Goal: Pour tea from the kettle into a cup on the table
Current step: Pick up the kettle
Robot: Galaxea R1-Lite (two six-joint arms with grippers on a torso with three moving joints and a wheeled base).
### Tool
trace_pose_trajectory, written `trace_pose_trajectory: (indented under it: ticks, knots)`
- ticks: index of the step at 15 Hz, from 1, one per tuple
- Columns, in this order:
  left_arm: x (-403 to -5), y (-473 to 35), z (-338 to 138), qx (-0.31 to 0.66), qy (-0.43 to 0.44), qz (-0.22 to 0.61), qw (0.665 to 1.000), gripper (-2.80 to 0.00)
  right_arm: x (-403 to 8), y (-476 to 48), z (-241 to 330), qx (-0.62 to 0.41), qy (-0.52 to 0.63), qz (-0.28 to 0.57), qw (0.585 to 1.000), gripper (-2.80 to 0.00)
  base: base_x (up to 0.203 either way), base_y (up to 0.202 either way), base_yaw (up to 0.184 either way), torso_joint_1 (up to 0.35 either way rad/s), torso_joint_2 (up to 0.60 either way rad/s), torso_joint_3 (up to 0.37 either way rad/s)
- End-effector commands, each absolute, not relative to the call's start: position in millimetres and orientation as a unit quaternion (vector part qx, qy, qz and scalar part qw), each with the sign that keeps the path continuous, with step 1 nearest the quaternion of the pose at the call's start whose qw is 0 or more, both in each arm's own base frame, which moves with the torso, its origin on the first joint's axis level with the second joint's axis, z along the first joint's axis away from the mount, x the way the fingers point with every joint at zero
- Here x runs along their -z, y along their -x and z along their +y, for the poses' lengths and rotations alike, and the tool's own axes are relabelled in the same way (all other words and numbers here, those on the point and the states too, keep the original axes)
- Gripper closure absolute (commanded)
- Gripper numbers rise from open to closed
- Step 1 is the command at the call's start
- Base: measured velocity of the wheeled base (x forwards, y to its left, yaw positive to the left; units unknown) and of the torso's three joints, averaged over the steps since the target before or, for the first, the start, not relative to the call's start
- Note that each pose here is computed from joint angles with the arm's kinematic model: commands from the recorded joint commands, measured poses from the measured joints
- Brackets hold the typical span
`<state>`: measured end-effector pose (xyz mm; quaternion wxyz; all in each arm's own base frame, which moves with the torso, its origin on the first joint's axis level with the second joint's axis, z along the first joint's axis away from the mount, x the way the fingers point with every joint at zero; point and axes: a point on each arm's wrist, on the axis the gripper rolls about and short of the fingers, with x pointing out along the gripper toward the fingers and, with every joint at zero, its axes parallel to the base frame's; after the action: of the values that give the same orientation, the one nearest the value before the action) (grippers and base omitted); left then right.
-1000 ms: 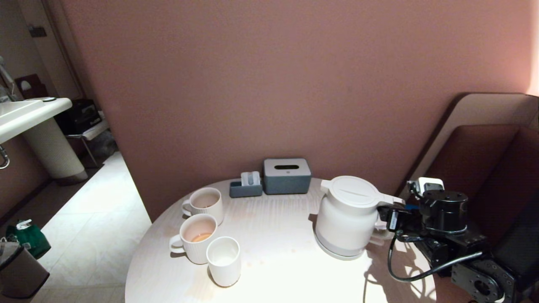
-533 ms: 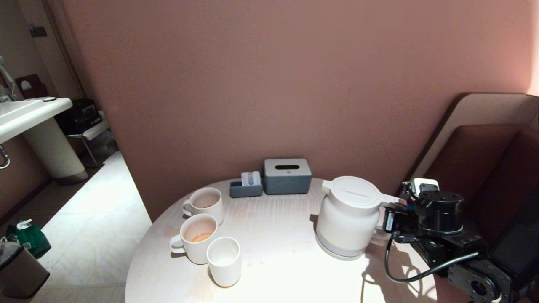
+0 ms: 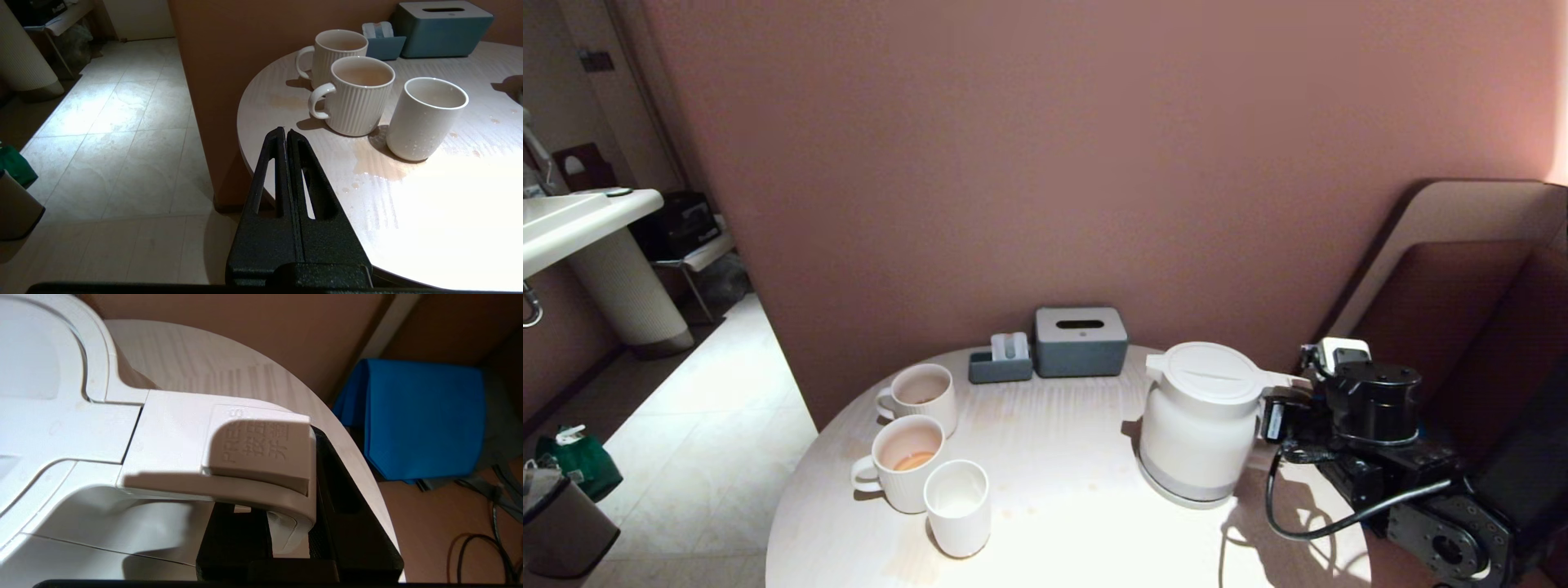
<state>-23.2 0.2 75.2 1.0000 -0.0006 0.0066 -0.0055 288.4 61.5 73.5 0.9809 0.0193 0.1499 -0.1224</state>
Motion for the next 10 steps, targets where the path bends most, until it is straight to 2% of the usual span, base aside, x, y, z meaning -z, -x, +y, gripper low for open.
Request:
trace_pose_trajectory:
  ticks: [1,10]
  knots:
    - [-75,23,0,0.006,0.001,0.007,1.000,0.00,-97,-289,61,0.118,-0.034,0.114,0.986,0.00,0.000,0.000,0.000,0.000,0.00,0.000]
    - [-75,23,0,0.006,0.001,0.007,1.000,0.00,-163,-286,62,0.092,-0.047,0.091,0.990,0.00,0.000,0.000,0.000,0.000,0.00,0.000]
